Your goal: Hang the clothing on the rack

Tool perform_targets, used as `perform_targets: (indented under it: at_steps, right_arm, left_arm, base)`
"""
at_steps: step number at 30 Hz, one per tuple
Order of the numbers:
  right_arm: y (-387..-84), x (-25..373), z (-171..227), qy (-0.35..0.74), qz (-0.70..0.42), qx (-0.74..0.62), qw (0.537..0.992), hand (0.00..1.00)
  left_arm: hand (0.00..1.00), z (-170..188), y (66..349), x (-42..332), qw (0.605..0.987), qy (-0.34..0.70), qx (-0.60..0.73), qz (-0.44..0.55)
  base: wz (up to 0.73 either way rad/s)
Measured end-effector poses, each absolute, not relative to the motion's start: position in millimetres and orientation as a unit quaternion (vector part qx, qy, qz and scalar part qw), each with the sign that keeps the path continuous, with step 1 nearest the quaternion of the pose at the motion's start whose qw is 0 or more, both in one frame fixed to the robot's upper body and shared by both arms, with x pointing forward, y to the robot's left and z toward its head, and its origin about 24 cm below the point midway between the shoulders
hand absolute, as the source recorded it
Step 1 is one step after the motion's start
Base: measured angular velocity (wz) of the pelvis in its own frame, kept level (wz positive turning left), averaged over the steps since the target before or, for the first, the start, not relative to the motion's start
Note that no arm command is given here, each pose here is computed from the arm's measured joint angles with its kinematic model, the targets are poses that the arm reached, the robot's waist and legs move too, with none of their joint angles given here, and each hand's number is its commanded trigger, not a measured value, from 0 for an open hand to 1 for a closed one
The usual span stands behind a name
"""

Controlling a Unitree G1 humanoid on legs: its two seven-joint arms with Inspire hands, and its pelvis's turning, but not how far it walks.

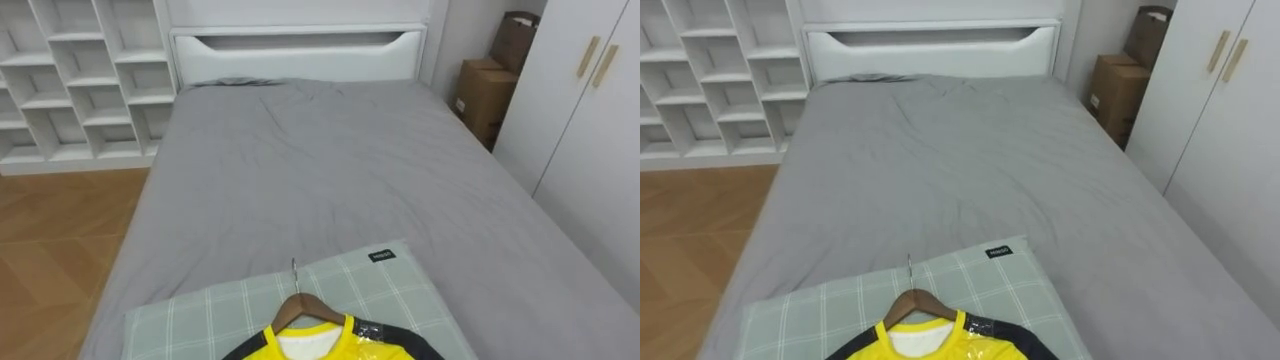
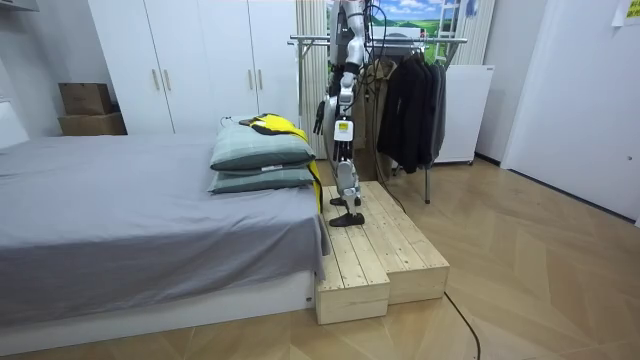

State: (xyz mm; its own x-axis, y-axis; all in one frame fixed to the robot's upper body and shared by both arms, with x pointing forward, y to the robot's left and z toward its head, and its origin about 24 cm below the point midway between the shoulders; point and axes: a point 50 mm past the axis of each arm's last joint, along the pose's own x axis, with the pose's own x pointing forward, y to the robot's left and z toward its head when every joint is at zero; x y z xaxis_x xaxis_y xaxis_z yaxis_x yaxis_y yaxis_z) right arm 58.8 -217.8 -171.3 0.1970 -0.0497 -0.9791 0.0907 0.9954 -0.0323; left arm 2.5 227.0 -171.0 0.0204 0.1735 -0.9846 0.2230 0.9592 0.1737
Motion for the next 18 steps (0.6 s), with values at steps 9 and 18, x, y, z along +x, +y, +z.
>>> perform_targets:
  at_steps: [9,18]
  right_arm:
    - [-218,58,-171,0.632,-0.048,0.017,0.773,0.0]
    - [-221,55,-172,0.637,-0.073,0.008,0.768,0.0]
  left_arm:
    - [0.0,-170,231,-1,0.702,0.698,0.142,0.004]
    - [0.0,-169,237,-7,0.699,0.693,0.149,0.099]
  base:
    - [0.0]
    - [0.0]
